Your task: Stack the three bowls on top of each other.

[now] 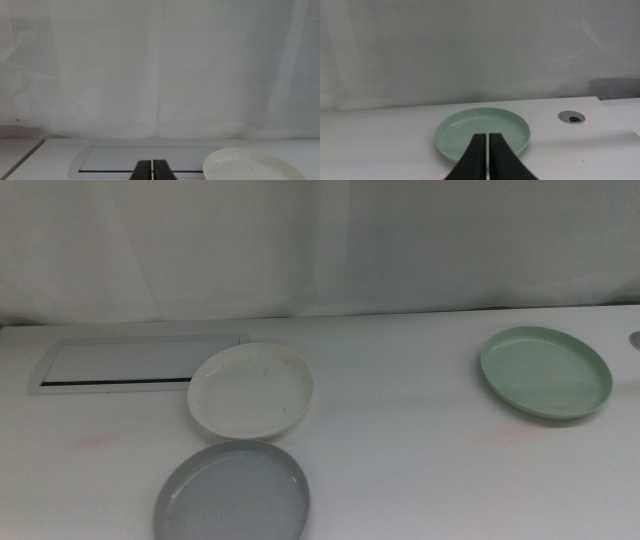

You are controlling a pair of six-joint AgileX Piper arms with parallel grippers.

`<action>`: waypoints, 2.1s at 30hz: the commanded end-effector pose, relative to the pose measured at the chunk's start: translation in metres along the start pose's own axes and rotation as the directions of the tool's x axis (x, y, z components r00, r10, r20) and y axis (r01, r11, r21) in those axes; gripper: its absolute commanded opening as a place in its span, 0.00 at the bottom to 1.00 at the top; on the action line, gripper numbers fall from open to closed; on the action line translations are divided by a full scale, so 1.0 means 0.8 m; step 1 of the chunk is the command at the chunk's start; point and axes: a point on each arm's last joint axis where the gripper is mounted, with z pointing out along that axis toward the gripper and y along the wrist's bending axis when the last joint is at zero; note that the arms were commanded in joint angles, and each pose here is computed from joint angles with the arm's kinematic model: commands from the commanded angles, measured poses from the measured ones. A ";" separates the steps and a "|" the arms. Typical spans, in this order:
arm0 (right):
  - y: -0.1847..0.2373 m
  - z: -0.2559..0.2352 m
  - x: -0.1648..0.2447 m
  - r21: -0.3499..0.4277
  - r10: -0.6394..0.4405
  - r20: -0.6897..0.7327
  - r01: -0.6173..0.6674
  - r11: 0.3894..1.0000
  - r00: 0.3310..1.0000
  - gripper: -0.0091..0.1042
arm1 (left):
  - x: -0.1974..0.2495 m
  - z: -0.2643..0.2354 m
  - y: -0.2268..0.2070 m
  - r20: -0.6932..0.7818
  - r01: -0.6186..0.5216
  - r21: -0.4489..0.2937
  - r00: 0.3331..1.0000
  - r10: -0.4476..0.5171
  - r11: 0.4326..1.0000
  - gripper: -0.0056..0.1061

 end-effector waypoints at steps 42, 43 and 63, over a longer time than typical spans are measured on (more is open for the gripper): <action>0.001 0.001 0.008 -0.008 0.026 0.026 -0.026 1.000 0.999 0.98 | -0.108 -0.002 0.004 -0.125 0.186 -0.103 0.972 -0.199 0.977 0.87; 0.001 0.001 0.008 -0.008 0.026 0.026 -0.026 1.000 0.999 0.98 | -0.117 0.000 0.003 -0.164 0.190 -0.107 0.965 -0.206 0.976 0.87; 0.001 0.001 0.008 -0.008 0.026 0.026 -0.026 1.000 0.999 0.98 | -0.140 0.137 -0.047 -0.841 0.180 0.020 0.535 -0.081 0.983 0.86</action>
